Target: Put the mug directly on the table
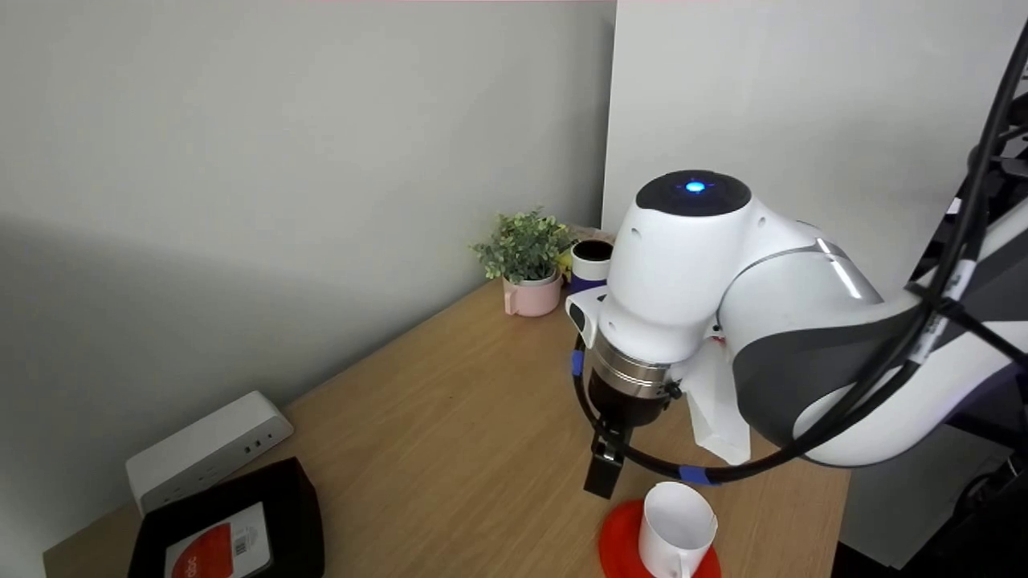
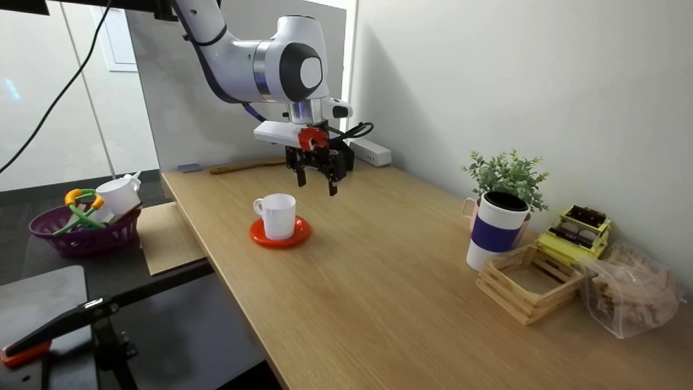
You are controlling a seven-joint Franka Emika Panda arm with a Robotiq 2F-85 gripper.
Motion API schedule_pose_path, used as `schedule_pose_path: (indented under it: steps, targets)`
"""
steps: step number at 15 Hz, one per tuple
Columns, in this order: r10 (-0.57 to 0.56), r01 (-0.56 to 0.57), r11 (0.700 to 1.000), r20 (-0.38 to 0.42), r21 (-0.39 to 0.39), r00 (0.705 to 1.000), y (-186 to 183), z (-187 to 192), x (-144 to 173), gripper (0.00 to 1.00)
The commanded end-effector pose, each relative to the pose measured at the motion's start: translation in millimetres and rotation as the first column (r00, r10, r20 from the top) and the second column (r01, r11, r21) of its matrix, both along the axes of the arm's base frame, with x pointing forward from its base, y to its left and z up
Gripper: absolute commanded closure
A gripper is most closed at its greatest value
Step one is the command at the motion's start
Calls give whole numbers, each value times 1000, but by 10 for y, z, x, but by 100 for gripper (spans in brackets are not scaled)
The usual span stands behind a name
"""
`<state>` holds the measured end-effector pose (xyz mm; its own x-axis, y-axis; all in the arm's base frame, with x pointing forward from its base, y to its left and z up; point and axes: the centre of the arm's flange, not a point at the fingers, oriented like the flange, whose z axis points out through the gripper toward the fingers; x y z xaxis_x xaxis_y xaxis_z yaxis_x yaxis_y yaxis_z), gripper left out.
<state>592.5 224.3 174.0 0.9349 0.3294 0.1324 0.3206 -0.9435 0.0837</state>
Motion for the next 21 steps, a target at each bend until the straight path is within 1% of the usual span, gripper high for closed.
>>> schedule_pose_path:
  steps: [1,5,9,13,16,21]
  targets:
    - [-37,37,999,-14,-8,999,56,20,-119,0]
    - [-95,95,995,7,-10,995,102,64,-237,0]
    - [-133,134,991,37,-13,990,113,159,-255,0]
    - [-189,189,982,46,3,981,130,236,-334,0]
    - [-247,247,969,7,18,969,143,250,-474,0]
    - [-299,301,953,-47,42,953,107,194,-738,0]
